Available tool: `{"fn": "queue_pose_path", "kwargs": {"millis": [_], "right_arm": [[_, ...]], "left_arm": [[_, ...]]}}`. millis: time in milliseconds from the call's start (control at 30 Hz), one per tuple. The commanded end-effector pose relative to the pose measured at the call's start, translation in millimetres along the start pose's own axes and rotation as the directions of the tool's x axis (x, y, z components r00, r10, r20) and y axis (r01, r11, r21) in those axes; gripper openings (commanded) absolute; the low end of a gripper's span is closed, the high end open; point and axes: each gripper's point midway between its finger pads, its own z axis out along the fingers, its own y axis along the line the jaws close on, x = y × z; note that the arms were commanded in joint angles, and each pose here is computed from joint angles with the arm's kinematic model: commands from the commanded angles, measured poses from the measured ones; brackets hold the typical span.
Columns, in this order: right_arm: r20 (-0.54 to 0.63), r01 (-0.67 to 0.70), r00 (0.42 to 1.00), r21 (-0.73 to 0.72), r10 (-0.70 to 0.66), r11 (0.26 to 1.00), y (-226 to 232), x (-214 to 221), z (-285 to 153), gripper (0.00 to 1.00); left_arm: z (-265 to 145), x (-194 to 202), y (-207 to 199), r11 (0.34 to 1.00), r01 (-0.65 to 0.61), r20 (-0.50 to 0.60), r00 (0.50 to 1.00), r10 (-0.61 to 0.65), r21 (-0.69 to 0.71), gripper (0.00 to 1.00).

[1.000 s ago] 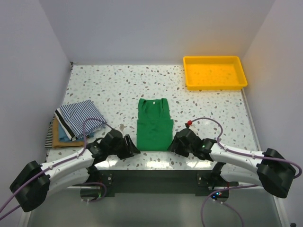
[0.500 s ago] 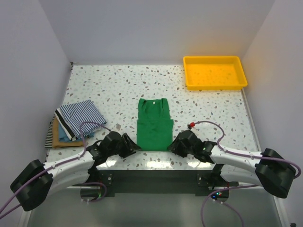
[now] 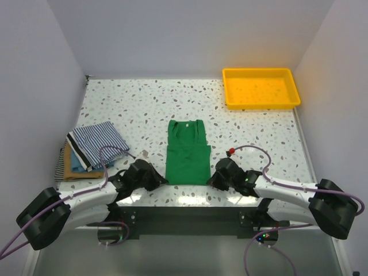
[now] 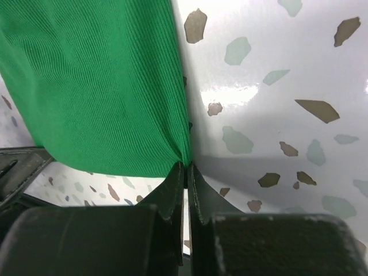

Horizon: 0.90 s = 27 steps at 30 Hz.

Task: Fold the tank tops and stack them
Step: Fold the tank top

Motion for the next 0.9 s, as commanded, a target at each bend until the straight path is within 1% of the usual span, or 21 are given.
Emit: {"fn": "queue_pose_path", "kwargs": {"millis": [0, 33, 67, 100, 133, 167, 200, 233, 300, 333, 400, 433, 467, 533, 600, 633, 700, 733, 800, 833, 867], "right_arm": [[0.016, 0.131, 0.991, 0.056, -0.132, 0.990, -6.9, -4.6, -12.8, 0.00], [0.010, 0.153, 0.988, 0.059, -0.154, 0.986, -6.7, -2.7, -16.3, 0.00], [0.009, 0.180, 0.984, 0.050, -0.181, 0.982, -1.9, -2.5, -21.2, 0.00], [0.003, 0.203, 0.979, 0.046, -0.203, 0.978, -0.5, 1.1, -25.6, 0.00], [-0.009, 0.248, 0.969, 0.057, -0.248, 0.967, -3.6, 9.4, -33.7, 0.00], [-0.015, 0.262, 0.965, 0.047, -0.262, 0.964, 1.2, 14.2, -39.4, 0.00], [-0.020, 0.278, 0.961, 0.048, -0.277, 0.959, 2.1, 19.0, -44.3, 0.00], [-0.037, 0.333, 0.943, 0.056, -0.331, 0.941, -2.8, 30.5, -52.2, 0.00], [-0.033, 0.339, 0.941, 0.049, -0.337, 0.940, 4.2, 38.7, -62.5, 0.00], [-0.054, 0.379, 0.925, 0.055, -0.377, 0.924, 0.7, 48.4, -69.8, 0.00], [-0.016, 0.384, 0.923, 0.045, -0.384, 0.922, 15.6, 44.9, -80.5, 0.00], [-0.008, 0.403, 0.915, 0.067, -0.403, 0.913, 14.2, 41.3, -86.0, 0.00], [0.031, 0.402, 0.915, 0.048, -0.403, 0.915, 30.0, 33.2, -94.1, 0.00], [0.072, 0.415, 0.906, 0.055, -0.418, 0.908, 39.0, 21.5, -103.7, 0.00], [0.146, 0.424, 0.893, 0.047, -0.426, 0.905, 60.1, 5.2, -115.1, 0.00], [0.164, 0.429, 0.886, 0.068, -0.434, 0.901, 62.2, -2.5, -118.0, 0.00], [0.195, 0.448, 0.868, 0.087, -0.456, 0.890, 78.1, -16.7, -123.3, 0.00], [0.207, 0.419, 0.877, 0.116, -0.434, 0.901, 78.9, -32.2, -121.6, 0.00], [0.202, 0.438, 0.871, 0.096, -0.449, 0.894, 90.9, -45.6, -122.5, 0.00], [0.239, 0.395, 0.884, 0.082, -0.403, 0.915, 99.1, -64.9, -119.1, 0.00], [0.245, 0.419, 0.871, 0.078, -0.425, 0.905, 103.5, -74.1, -117.8, 0.00]], "left_arm": [[-8.7, 5.6, 10.0, 0.992, -0.104, -0.022, 0.994, 0.103, -0.075, 0.00], [-10.3, 3.7, 4.4, 0.993, -0.109, -0.014, 0.994, 0.108, -0.056, 0.00], [-14.0, 7.8, 13.5, 0.987, -0.126, -0.022, 0.992, 0.124, -0.095, 0.00], [-17.6, 10.5, 13.2, 0.986, -0.138, -0.028, 0.990, 0.135, -0.096, 0.00], [-23.5, 11.6, 6.2, 0.988, -0.139, -0.026, 0.990, 0.137, -0.074, 0.00], [-30.2, 23.4, 13.5, 0.981, -0.168, -0.067, 0.985, 0.162, -0.097, 0.00], [-36.5, 25.3, 9.3, 0.981, -0.175, -0.063, 0.983, 0.170, -0.079, 0.00], [-45.2, 36.3, 12.0, 0.976, -0.194, -0.099, 0.978, 0.185, -0.095, 0.00], [-57.4, 38.2, 2.0, 0.979, -0.190, -0.084, 0.979, 0.185, -0.069, 0.00], [-67.2, 42.4, -1.3, 0.975, -0.210, -0.101, 0.974, 0.202, -0.071, 0.00], [-78.8, 36.9, -15.0, 0.977, -0.207, -0.068, 0.977, 0.204, -0.042, 0.00], [-87.7, 33.7, -26.5, 0.977, -0.211, -0.058, 0.976, 0.209, -0.025, 0.00], [-91.1, 27.6, -33.8, 0.977, -0.212, -0.029, 0.977, 0.212, -0.016, 0.00], [-100.7, 18.1, -58.7, 0.976, -0.214, 0.013, 0.977, 0.214, 0.033, 0.00], [-101.4, 11.4, -72.0, 0.972, -0.233, 0.041, 0.972, 0.232, 0.037, 0.00], [-106.4, 6.0, -89.3, 0.970, -0.235, 0.063, 0.971, 0.231, 0.064, 0.00], [-101.1, -4.7, -98.3, 0.961, -0.275, 0.108, 0.957, 0.271, 0.025, 0.00], [-105.6, -13.7, -117.0, 0.959, -0.279, 0.145, 0.952, 0.269, 0.048, 0.00], [-99.5, -28.5, -126.9, 0.946, -0.325, 0.184, 0.930, 0.317, 0.016, 0.00], [-99.7, -50.9, -143.5, 0.951, -0.307, 0.241, 0.926, 0.289, 0.041, 0.00], [-97.2, -63.4, -148.4, 0.951, -0.306, 0.259, 0.923, 0.285, 0.044, 0.00]]}}
